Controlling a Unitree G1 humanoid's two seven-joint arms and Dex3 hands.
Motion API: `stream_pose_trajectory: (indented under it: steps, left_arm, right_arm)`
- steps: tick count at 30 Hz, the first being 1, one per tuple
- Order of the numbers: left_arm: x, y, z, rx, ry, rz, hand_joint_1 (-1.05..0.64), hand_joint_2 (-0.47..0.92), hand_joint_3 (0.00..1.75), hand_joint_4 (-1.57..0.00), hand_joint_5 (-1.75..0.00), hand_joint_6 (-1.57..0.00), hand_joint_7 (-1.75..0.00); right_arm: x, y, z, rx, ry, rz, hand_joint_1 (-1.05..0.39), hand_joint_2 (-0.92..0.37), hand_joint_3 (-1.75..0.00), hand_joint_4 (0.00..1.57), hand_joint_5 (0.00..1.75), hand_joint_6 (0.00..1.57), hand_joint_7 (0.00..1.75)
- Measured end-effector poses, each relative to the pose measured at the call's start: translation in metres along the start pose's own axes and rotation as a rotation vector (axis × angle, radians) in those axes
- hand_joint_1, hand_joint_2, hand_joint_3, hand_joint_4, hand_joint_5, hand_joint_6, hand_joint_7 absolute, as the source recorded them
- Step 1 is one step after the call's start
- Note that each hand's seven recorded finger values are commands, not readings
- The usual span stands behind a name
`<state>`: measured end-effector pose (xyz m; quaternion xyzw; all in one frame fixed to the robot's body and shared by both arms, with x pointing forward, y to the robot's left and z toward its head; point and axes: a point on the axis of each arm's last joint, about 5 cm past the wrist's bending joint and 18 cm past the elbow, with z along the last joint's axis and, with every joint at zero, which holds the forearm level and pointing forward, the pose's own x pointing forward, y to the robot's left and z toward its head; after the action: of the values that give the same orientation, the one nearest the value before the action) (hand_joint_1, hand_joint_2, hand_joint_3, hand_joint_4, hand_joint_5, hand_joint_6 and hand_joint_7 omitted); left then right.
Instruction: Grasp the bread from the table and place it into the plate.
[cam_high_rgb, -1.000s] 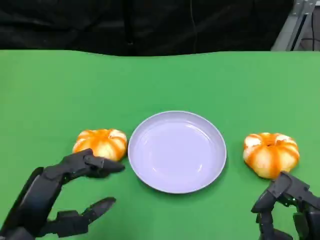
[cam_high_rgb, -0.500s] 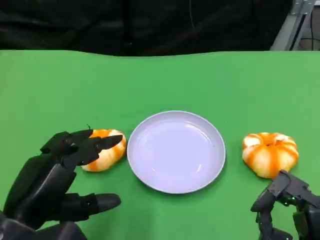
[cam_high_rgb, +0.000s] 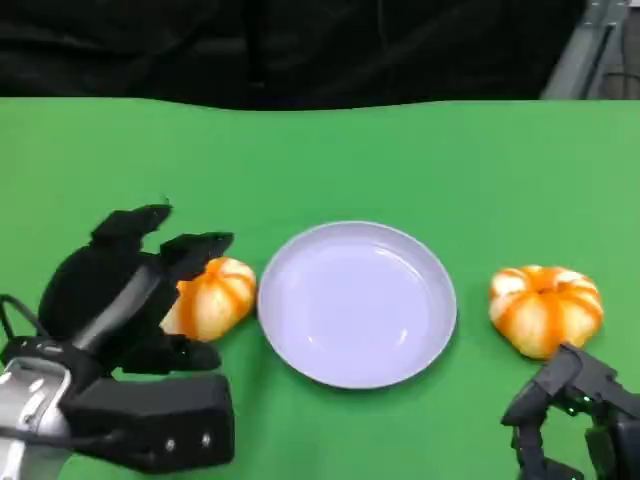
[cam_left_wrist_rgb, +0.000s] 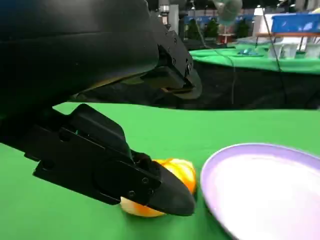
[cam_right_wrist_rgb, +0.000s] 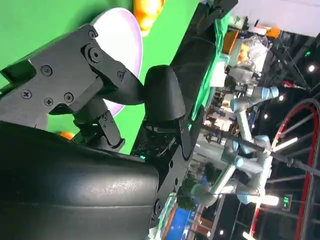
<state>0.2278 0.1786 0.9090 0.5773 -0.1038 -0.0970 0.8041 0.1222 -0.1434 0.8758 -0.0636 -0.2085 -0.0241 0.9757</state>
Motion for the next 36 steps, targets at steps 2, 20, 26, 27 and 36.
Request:
stream_pose_trajectory:
  steps: [2, 20, 26, 27, 36]
  left_arm:
    - [0.008, -0.012, -0.007, 0.003, 0.06, -0.041, -0.94, 0.92, 0.01, -0.11, -0.19, -0.44, 0.0]
    - [0.03, -0.05, -0.005, -0.02, 0.124, -0.153, -0.93, 0.92, 0.06, -0.13, -0.13, -0.43, 0.0]
    - [0.033, -0.056, -0.002, -0.04, 0.128, -0.157, -0.93, 0.92, 0.06, -0.15, -0.13, -0.44, -0.01]
    - [0.033, -0.056, -0.001, -0.04, 0.126, -0.158, -0.93, 0.92, 0.06, -0.15, -0.13, -0.44, -0.01]
    - [0.036, -0.062, 0.003, -0.032, 0.118, -0.169, -0.89, 0.92, 0.07, -0.19, -0.12, -0.46, -0.01]
  right_arm:
    - [0.001, -0.0004, 0.0, -0.001, -0.011, 0.0, -0.12, -0.51, -1.22, 0.84, 1.75, 0.76, 1.5]
    - [0.0, -0.0004, 0.0, -0.002, -0.017, -0.002, -0.12, -0.49, -1.26, 0.84, 1.75, 0.76, 1.5]
    - [-0.001, -0.0001, 0.0, -0.001, -0.015, -0.001, -0.13, -0.49, -1.26, 0.84, 1.75, 0.76, 1.51]
    - [-0.001, -0.0001, 0.0, -0.001, -0.015, -0.001, -0.12, -0.49, -1.27, 0.84, 1.74, 0.76, 1.51]
    - [-0.001, -0.0005, 0.0, -0.002, -0.016, -0.001, -0.12, -0.49, -1.26, 0.84, 1.75, 0.75, 1.52]
